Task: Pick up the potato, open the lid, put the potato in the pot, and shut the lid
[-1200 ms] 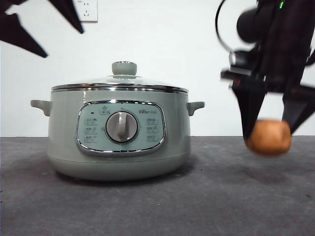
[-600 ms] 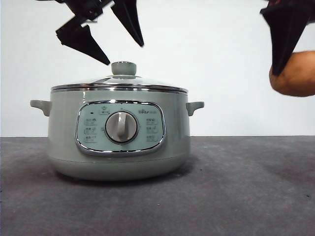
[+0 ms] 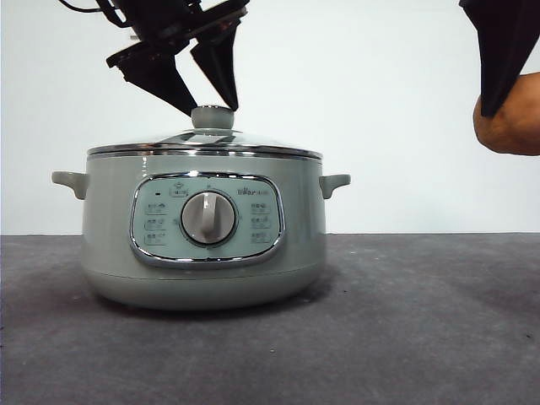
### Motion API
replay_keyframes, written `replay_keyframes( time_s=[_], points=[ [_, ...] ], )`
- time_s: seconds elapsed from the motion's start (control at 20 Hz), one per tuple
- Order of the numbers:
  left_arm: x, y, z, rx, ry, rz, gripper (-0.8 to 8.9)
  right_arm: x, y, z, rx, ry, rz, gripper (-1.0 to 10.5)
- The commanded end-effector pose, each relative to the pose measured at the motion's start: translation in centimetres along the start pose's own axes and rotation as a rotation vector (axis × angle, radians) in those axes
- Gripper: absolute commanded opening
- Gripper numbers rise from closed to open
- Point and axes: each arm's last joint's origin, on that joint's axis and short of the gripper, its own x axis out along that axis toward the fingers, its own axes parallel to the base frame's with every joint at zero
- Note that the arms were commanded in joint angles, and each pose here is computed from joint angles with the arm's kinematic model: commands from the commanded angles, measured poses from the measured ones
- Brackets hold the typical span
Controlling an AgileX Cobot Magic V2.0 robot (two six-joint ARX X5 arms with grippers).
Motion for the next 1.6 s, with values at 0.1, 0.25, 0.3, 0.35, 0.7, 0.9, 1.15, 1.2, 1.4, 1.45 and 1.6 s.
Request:
replay_keyframes(
  time_s=[0.1, 0.25, 0.3, 0.35, 0.7, 0.9, 1.15, 1.2, 1.4, 1.45, 1.6],
  points=[
    [0.2, -0.3, -0.1, 0.016, 0.019, -0.02, 2.48, 0.1, 0.0, 0.0, -0.011, 0.001, 0.001, 0.0],
    [0.2, -0.3, -0.1, 0.026, 0.021, -0.021, 3.16, 0.1, 0.0, 0.0, -0.011, 0.003, 0.0, 0.0],
    [0.2, -0.3, -0.1, 0.026, 0.021, -0.021, 4.06, 0.1, 0.0, 0.0, -0.011, 0.006, 0.001, 0.0],
    [0.2, -0.3, -0.1, 0.026, 0.021, -0.021, 4.45, 0.1, 0.0, 0.0, -0.01, 0.007, 0.0, 0.0],
    [0.7, -0.1, -0.4, 0.025, 0.044, 0.005, 3.79, 0.1, 0.0, -0.1, -0.01, 0.012, 0.0, 0.0],
    [1.3, -0.1, -0.6, 0.03, 0.075, 0.011, 0.61, 0.0, 0.0, -0.2, -0.009, 0.023, -0.001, 0.0],
    [1.2, -0.1, -0.3, 0.038, 0.037, 0.061, -0.08, 0.0, 0.0, -0.2, -0.009, 0.024, -0.002, 0.0],
    [1.0, -0.1, -0.2, 0.039, 0.029, 0.064, -0.08, 0.0, 0.0, -0.2, -0.009, 0.024, -0.002, 0.0],
    [-0.9, -0.3, 0.2, 0.039, -0.028, 0.059, -0.09, 0.0, -0.1, -0.2, 0.023, 0.018, -0.04, 0.0],
    [-1.5, -0.3, 0.3, 0.04, -0.044, 0.058, -0.08, 0.0, -0.1, -0.1, 0.027, 0.012, -0.039, 0.0],
    [-3.6, -0.4, 0.6, 0.041, -0.097, 0.055, -0.09, -0.3, 0.0, 0.3, 0.024, -0.018, -0.034, 0.0]
  ],
)
